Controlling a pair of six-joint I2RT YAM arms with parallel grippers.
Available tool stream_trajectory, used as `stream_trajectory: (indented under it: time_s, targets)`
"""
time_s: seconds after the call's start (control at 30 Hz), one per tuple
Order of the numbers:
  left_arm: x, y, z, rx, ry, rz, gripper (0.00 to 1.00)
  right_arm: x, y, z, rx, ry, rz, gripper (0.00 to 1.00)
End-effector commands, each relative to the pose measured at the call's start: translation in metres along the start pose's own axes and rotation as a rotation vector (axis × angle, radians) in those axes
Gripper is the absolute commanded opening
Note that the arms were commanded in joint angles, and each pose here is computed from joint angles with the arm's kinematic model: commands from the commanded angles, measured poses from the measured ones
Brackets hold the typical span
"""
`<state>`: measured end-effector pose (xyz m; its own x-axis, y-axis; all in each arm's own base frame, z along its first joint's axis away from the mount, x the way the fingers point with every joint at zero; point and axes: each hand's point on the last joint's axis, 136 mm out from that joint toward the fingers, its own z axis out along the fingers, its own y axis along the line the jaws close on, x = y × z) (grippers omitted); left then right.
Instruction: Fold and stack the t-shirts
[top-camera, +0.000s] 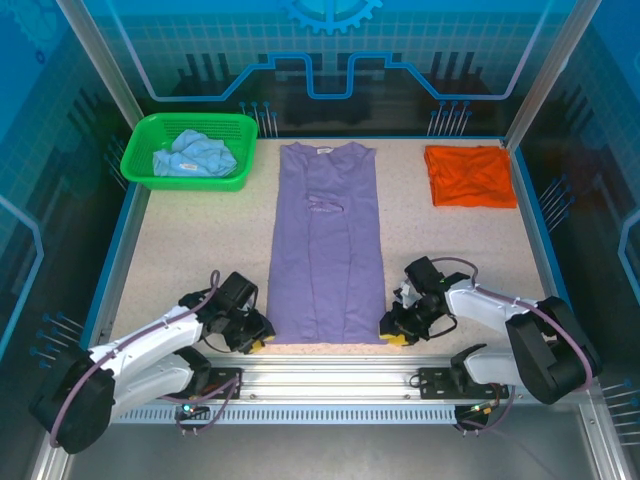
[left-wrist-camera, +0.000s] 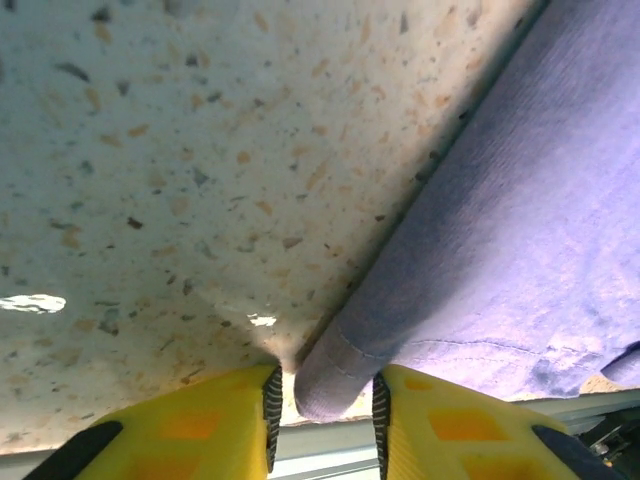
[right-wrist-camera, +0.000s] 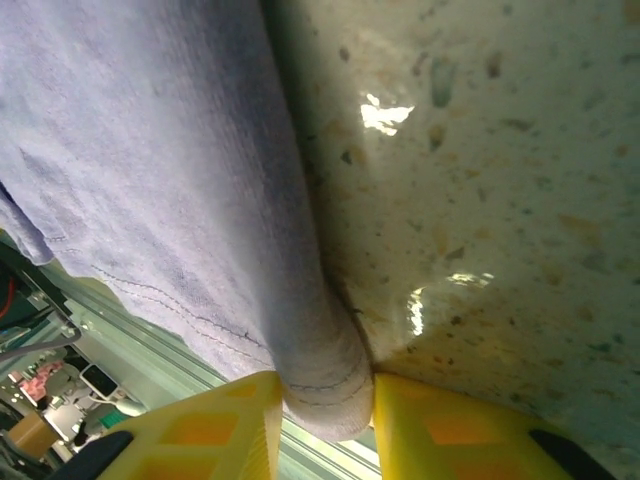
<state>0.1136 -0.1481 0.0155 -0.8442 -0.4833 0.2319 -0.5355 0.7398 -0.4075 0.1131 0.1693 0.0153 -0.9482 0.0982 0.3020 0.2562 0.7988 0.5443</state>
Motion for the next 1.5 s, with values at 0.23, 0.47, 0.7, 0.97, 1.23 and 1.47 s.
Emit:
stream_trajectory:
  time_s: [0.23, 0.47, 0.7, 0.97, 1.23, 1.47]
  targets:
    - [-0.004, -0.003, 0.004, 0.016, 0.006, 0.036, 0.22, 0.000, -0.002, 0.009, 0.025, 0.022, 0.020, 0.15]
    - [-0.008, -0.006, 0.003, 0.008, 0.000, 0.053, 0.02, 0.001, -0.007, 0.007, 0.064, 0.026, 0.023, 0.02]
    - [0.003, 0.002, -0.005, -0.045, 0.038, 0.097, 0.00, 0.005, -0.010, 0.003, 0.095, 0.027, 0.028, 0.00]
    - [0.025, 0.013, -0.011, -0.075, 0.101, 0.129, 0.00, 0.023, -0.012, 0.011, 0.090, 0.053, 0.043, 0.00]
    - [0.024, -0.019, -0.038, -0.031, 0.083, 0.161, 0.00, 0.011, 0.024, -0.021, 0.027, -0.021, 0.045, 0.00]
    - [-0.024, -0.089, -0.084, -0.001, -0.024, 0.181, 0.00, -0.045, 0.074, -0.080, -0.096, -0.163, 0.153, 0.00]
